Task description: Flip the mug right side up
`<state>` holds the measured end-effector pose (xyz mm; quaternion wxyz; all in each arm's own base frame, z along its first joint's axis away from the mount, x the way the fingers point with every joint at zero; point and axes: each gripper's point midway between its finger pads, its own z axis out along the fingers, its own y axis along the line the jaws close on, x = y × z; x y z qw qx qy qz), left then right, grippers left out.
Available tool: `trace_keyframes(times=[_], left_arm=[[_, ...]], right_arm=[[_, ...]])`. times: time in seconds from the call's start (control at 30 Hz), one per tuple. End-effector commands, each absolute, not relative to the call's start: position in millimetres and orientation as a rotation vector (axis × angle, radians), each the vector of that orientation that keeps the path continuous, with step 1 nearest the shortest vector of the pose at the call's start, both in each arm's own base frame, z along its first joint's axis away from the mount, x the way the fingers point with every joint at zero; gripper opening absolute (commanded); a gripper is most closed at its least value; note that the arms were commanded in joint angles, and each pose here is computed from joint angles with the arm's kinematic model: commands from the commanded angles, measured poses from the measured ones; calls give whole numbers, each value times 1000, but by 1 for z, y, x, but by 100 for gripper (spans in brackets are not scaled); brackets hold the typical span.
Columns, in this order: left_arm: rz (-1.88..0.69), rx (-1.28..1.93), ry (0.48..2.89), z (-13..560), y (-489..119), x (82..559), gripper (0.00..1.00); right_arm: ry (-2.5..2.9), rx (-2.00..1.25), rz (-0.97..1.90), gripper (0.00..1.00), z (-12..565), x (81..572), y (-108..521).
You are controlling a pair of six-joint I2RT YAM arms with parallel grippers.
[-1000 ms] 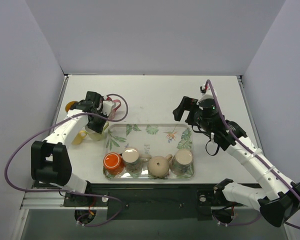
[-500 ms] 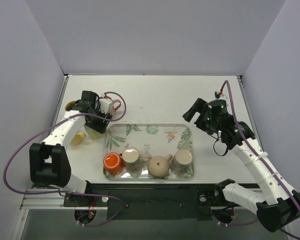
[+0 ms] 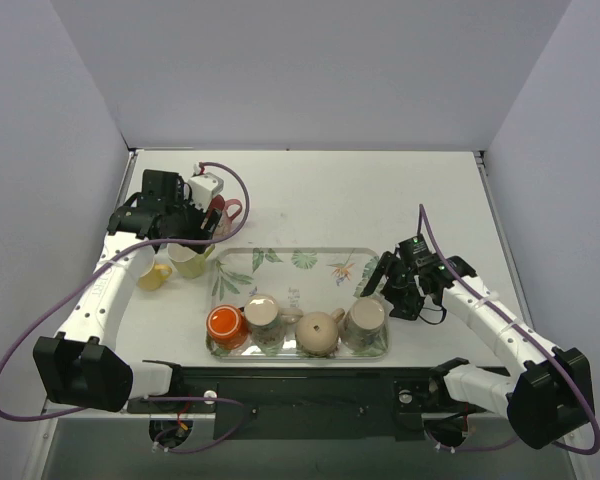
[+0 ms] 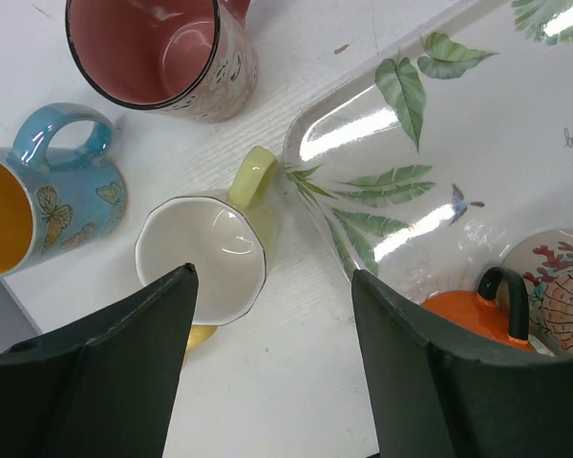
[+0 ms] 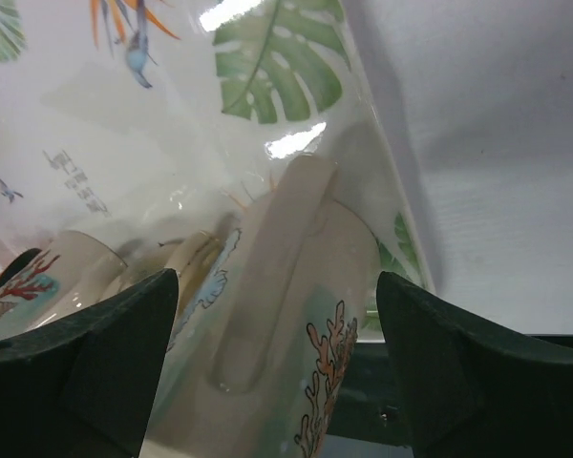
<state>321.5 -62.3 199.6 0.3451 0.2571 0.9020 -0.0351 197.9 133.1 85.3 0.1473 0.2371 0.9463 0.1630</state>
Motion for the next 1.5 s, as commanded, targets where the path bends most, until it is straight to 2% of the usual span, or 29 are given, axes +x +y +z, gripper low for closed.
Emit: trace_keyframes(times=[0.0,0.13,0.27,0.4,0.43,0.47,0.5,0.7,0.87,1.1,1.33,1.47], left_arm=[[-101,690,2346,201,-66,312,75],[-102,691,2353,200,-68,312,76],[-101,699,2342,204,-70,312,76],[-94,706,2329,208,-70,312,76],[-96,710,2331,207,-71,311,76],[-99,711,2331,208,-72,311,76],[-106,719,2335,207,-74,310,75],[-163,803,2312,218,-95,303,76],[-311,892,2246,239,-125,293,76],[-386,981,2225,249,-150,280,76],[-654,1122,2156,263,-192,253,79],[-839,1198,2046,290,-221,238,83]], right_arm=[[2800,733,514,77,68,179,143],[2807,687,517,71,62,191,154],[2820,677,551,56,54,199,163],[2824,658,546,32,51,201,163],[2823,657,538,19,51,201,161],[2824,652,542,13,52,200,161],[2826,642,547,0,53,199,161],[2762,451,591,0,86,201,162],[2486,139,616,0,132,220,160],[2156,-85,664,0,163,234,160],[1773,-317,683,0,225,238,166],[1598,-416,765,0,268,228,180]])
